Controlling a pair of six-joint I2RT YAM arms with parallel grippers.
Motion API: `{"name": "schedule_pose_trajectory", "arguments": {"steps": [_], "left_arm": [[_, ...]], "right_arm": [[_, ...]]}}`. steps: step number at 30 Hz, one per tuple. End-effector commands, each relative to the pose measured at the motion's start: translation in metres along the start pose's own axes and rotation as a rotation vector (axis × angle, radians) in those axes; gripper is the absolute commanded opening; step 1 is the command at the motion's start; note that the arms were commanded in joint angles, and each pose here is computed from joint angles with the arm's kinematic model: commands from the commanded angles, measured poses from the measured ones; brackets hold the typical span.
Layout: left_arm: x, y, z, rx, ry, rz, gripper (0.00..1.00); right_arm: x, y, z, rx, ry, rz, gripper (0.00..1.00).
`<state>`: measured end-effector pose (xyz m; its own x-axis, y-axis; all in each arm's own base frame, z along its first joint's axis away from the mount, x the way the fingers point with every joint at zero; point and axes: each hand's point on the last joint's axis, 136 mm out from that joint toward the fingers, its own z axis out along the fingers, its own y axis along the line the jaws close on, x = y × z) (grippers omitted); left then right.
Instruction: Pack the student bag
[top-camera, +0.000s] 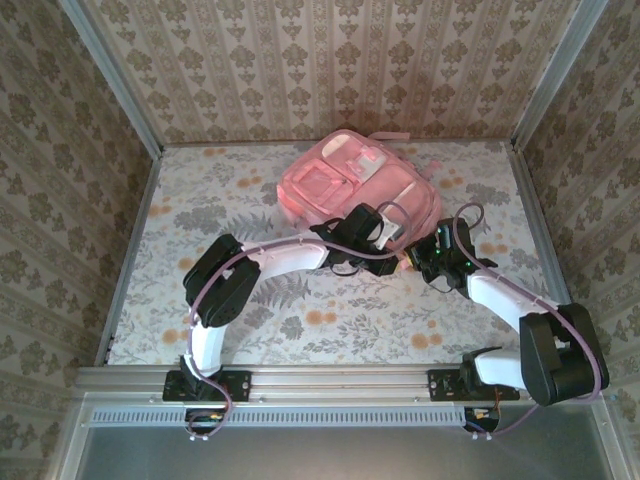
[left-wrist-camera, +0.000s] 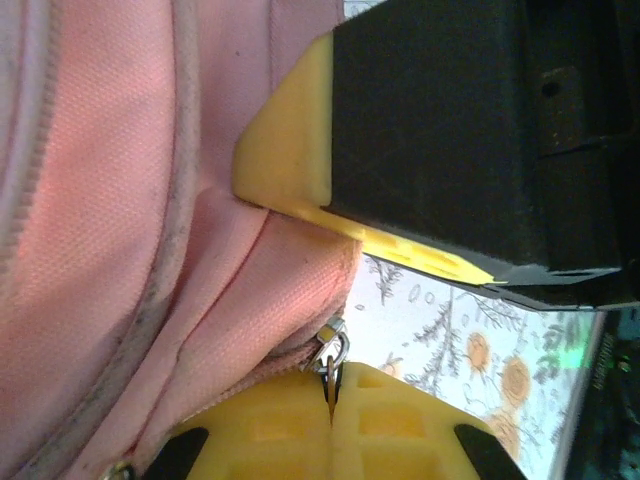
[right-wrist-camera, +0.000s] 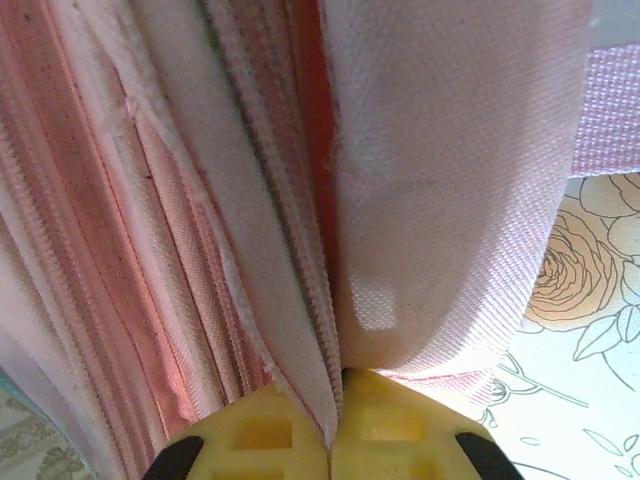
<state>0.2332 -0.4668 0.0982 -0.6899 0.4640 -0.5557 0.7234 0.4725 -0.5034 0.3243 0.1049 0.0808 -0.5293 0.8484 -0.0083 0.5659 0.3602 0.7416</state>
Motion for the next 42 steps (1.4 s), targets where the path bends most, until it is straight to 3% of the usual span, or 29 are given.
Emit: {"name": "schedule_pose_trajectory", "arguments": {"steps": [1,7,28,40,42], "left_arm": [[-0.027,-0.005,-0.021,-0.086,-0.151,0.051,0.0],[-0.022,0.022,-0.023,-0.217,-0.235,0.016,0.0],[0.015,0.055,-0.028,-0.237,-0.138,-0.055,0.0],[0.021,0.067,-0.04,-0.244,-0.144,-0.089,0.0],[0.02,0.066,-0.04,-0.24,-0.146,-0.089,0.0]], "right_arm": [[-0.01,0.023,0.0,-0.086,-0.03,0.05,0.0],[-0.016,0.023,0.0,-0.072,-0.054,0.091,0.0],[-0.022,0.022,-0.002,-0.017,-0.064,0.021,0.0],[-0.02,0.027,-0.001,-0.03,-0.048,-0.027,0.0],[-0.015,0.032,-0.003,-0.025,-0.033,-0.069,0.34]]}}
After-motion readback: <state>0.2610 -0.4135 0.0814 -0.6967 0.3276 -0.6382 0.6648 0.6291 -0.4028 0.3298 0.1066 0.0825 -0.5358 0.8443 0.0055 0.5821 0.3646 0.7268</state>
